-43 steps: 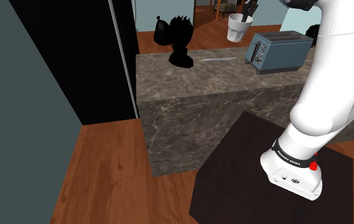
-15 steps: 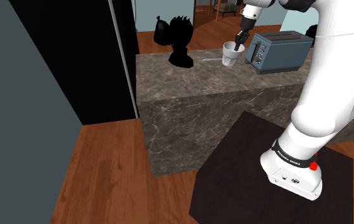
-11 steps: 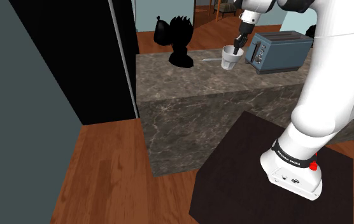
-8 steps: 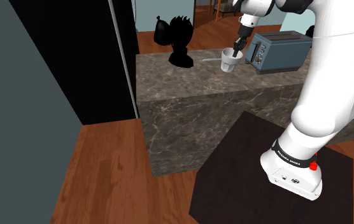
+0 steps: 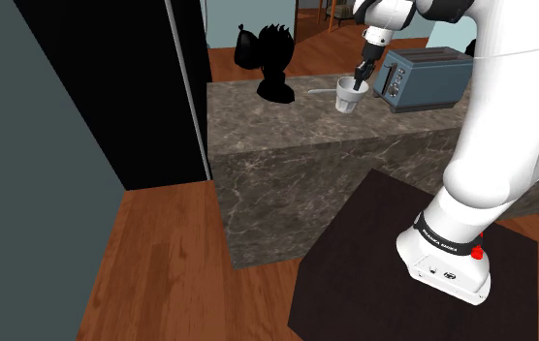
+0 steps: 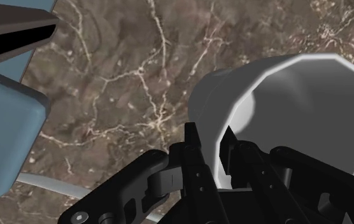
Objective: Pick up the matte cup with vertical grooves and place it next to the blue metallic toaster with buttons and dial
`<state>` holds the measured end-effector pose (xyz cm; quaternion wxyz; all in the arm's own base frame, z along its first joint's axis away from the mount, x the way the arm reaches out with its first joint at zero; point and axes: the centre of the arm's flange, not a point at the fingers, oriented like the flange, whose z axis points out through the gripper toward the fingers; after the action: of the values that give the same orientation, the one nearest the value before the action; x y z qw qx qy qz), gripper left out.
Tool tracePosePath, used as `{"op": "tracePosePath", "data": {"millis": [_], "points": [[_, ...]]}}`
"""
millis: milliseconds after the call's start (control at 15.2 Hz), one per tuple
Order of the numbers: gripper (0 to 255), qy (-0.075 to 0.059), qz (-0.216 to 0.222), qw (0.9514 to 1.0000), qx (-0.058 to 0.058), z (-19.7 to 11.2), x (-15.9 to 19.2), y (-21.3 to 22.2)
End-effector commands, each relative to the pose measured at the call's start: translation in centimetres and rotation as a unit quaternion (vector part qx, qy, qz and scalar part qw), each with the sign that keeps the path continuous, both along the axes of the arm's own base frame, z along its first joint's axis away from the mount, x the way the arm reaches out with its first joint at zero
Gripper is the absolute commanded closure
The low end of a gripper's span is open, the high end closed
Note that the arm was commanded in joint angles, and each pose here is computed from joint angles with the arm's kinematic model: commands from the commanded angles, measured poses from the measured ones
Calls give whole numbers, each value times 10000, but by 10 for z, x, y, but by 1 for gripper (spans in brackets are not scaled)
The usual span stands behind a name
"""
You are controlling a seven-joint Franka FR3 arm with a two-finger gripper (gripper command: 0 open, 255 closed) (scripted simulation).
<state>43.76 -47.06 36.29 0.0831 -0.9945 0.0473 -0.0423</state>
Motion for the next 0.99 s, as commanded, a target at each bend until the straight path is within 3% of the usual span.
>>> {"op": "tracePosePath", "data": {"millis": [0,66,132,462,726,924], "points": [[255,-2,0,10000,-2,0,0,0],[255,-2,0,10000,-2,0,0,0],[0,-2,0,10000,-2,0,0,0],[0,-2,0,10000,-2,0,0,0],[0,-2,0,10000,-2,49,-5,-8],[0,-2,0,10000,-2,49,-5,-8]]}}
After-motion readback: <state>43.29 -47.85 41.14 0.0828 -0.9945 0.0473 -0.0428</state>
